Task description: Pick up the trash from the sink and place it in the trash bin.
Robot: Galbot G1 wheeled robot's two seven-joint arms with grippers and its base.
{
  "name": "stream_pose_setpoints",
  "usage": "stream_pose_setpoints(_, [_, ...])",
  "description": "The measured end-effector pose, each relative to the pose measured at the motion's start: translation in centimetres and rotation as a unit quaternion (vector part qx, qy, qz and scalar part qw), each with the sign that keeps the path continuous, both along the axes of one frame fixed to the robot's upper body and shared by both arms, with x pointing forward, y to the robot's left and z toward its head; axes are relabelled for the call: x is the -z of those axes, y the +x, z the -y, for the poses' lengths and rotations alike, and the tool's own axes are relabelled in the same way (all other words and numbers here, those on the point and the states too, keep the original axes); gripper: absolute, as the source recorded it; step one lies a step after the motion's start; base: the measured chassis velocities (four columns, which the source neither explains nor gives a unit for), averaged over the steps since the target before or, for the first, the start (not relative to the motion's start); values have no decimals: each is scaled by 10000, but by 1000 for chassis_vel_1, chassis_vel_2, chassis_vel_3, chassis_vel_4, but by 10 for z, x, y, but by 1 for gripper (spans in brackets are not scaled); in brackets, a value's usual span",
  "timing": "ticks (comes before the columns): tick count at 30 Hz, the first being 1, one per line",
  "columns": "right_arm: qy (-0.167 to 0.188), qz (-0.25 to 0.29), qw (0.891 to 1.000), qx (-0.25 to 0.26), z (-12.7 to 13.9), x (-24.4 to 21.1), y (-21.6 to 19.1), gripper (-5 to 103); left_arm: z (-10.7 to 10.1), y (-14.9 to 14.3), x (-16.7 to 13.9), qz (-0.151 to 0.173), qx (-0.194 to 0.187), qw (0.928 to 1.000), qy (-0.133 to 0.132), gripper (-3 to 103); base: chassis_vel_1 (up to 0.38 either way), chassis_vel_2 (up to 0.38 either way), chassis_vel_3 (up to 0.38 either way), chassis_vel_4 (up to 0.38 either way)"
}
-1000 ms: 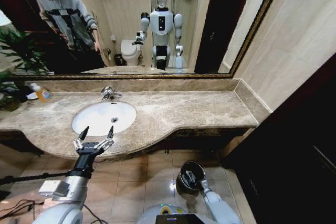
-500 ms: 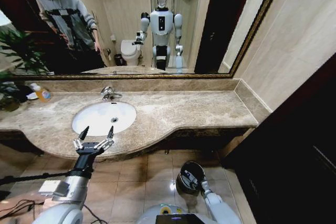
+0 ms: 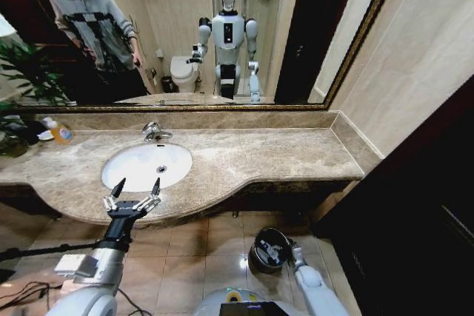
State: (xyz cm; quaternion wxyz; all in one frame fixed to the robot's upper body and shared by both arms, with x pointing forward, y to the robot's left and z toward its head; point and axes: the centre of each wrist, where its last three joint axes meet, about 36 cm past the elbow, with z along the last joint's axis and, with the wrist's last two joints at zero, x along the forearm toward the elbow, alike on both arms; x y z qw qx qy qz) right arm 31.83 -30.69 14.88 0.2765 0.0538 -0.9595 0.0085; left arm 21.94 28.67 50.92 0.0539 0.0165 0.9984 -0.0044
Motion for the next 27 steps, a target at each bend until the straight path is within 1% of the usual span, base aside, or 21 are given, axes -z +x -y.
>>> stream_pose_setpoints(2, [-17, 419, 9991, 77, 6, -26, 0, 100, 0, 0, 0, 1, -1, 10000, 0, 100, 0, 0, 0, 0])
stream_pose_setpoints(3, [-17, 419, 9991, 77, 6, -26, 0, 100, 0, 0, 0, 1, -1, 10000, 0, 100, 0, 0, 0, 0])
stream_pose_setpoints(5, [10, 965, 9950, 257, 9, -67, -1, 100, 0, 0, 0, 0, 0, 10000, 0, 100, 0, 0, 0, 0])
stream_pose_setpoints(6, [26, 1144, 9930, 298, 9, -82, -1, 100, 0, 0, 0, 0, -1, 10000, 0, 100, 0, 0, 0, 0])
stream_pose_setpoints(7, [26, 1144, 9930, 298, 9, -82, -1, 100, 0, 0, 0, 0, -1, 10000, 0, 100, 0, 0, 0, 0])
stream_pose_setpoints(8, [83, 1434, 9889, 368, 7, -109, -4, 100, 0, 0, 0, 0, 0, 10000, 0, 100, 0, 0, 0, 0])
stream_pose_setpoints(9, [83, 1434, 9889, 368, 7, -109, -4, 100, 0, 0, 0, 0, 0, 10000, 0, 100, 0, 0, 0, 0])
stream_pose_setpoints(10, [143, 1604, 9861, 417, 4, -128, -8, 100, 0, 0, 0, 0, 0, 10000, 0, 100, 0, 0, 0, 0])
stream_pose_setpoints(11, [224, 1901, 9804, 457, -1, -159, -16, 100, 0, 0, 0, 0, -1, 10000, 0, 100, 0, 0, 0, 0])
stream_pose_setpoints(12, [253, 2092, 9765, 464, -5, -179, -22, 100, 0, 0, 0, 0, 0, 10000, 0, 100, 0, 0, 0, 0])
stream_pose_setpoints(13, [253, 2092, 9765, 464, -5, -179, -22, 100, 0, 0, 0, 0, 0, 10000, 0, 100, 0, 0, 0, 0])
stream_pose_setpoints(15, [257, 2487, 9668, 524, -13, -220, -41, 100, 0, 0, 0, 0, -1, 10000, 0, 100, 0, 0, 0, 0])
stream_pose_setpoints(17, [223, 2634, 9627, 579, -16, -237, -51, 100, 0, 0, 0, 0, -1, 10000, 0, 100, 0, 0, 0, 0])
stream_pose_setpoints(18, [223, 2634, 9627, 579, -16, -237, -51, 100, 0, 0, 0, 0, -1, 10000, 0, 100, 0, 0, 0, 0])
stream_pose_setpoints(21, [117, 3015, 9513, 630, -26, -275, -74, 100, 0, 0, 0, 0, -1, 10000, 0, 100, 0, 0, 0, 0])
stream_pose_setpoints(22, [117, 3015, 9513, 630, -26, -275, -74, 100, 0, 0, 0, 0, -1, 10000, 0, 100, 0, 0, 0, 0])
stream_pose_setpoints(24, [64, 3270, 9429, 624, -32, -298, -80, 100, 0, 0, 0, 0, 0, 10000, 0, 100, 0, 0, 0, 0])
stream_pose_setpoints(27, [-38, 3497, 9352, 555, -39, -321, -81, 100, 0, 0, 0, 0, -1, 10000, 0, 100, 0, 0, 0, 0])
